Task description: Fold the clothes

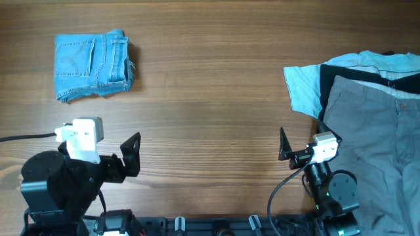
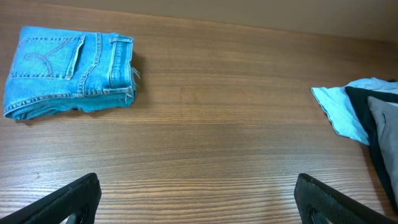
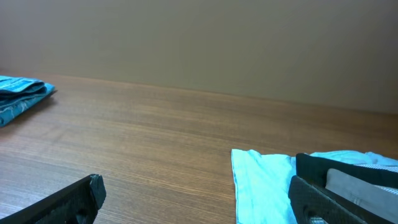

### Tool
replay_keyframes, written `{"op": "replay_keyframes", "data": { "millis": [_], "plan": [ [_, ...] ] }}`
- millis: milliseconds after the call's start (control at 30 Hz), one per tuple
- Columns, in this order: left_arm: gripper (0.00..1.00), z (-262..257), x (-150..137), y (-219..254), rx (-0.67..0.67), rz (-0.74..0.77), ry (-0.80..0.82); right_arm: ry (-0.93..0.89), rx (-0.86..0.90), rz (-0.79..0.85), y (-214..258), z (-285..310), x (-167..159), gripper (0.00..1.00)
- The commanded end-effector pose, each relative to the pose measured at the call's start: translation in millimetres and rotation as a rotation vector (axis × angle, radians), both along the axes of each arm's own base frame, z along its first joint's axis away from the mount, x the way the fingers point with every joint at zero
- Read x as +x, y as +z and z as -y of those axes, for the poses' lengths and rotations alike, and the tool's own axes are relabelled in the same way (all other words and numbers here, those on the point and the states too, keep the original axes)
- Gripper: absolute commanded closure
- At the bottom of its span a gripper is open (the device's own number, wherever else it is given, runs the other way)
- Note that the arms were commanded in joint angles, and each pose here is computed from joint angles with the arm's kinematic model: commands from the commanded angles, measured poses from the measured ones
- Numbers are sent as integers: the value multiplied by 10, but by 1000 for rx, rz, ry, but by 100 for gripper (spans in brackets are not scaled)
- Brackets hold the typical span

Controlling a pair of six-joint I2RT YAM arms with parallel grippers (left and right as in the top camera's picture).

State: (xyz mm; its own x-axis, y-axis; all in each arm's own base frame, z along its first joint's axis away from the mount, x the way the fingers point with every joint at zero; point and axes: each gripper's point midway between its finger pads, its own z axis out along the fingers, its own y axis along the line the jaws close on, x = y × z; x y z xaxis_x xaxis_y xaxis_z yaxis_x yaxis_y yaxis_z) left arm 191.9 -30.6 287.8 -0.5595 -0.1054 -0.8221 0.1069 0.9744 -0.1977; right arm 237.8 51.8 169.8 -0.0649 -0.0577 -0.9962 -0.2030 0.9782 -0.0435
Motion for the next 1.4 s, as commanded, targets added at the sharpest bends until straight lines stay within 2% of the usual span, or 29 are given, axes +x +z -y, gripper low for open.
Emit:
{"op": "replay_keyframes", "data": {
  "millis": [0,300,433,567,667,833,967,1133,1300,1367],
  "plan": [
    [0,-2,-9,47,19,19,-7,13,-7,18,33,-15,-9,0],
    [0,-60,-32,61,46,35,19,13,-7,18,33,-15,-9,0],
    [0,-59,-143,117,50,77,23,12,-7,18,33,-14,-9,0],
    [0,-98,-41,238,67,303,45,13,-7,18,33,-15,-9,0],
    [0,-79,80,31,63,472,29,13,-7,18,33,-15,-9,0],
    [0,18,252,-462,43,577,-37,13,-7,18,33,-15,-9,0],
    [0,58,360,-623,40,637,-63,13,-7,18,33,-15,-9,0],
    [0,124,464,-919,33,662,-95,13,-7,18,33,-15,-9,0],
    [0,183,465,-1233,12,544,-119,13,-7,18,33,-15,-9,0],
    [0,196,461,-1229,11,546,-125,13,-7,18,33,-15,-9,0]
  ]
}}
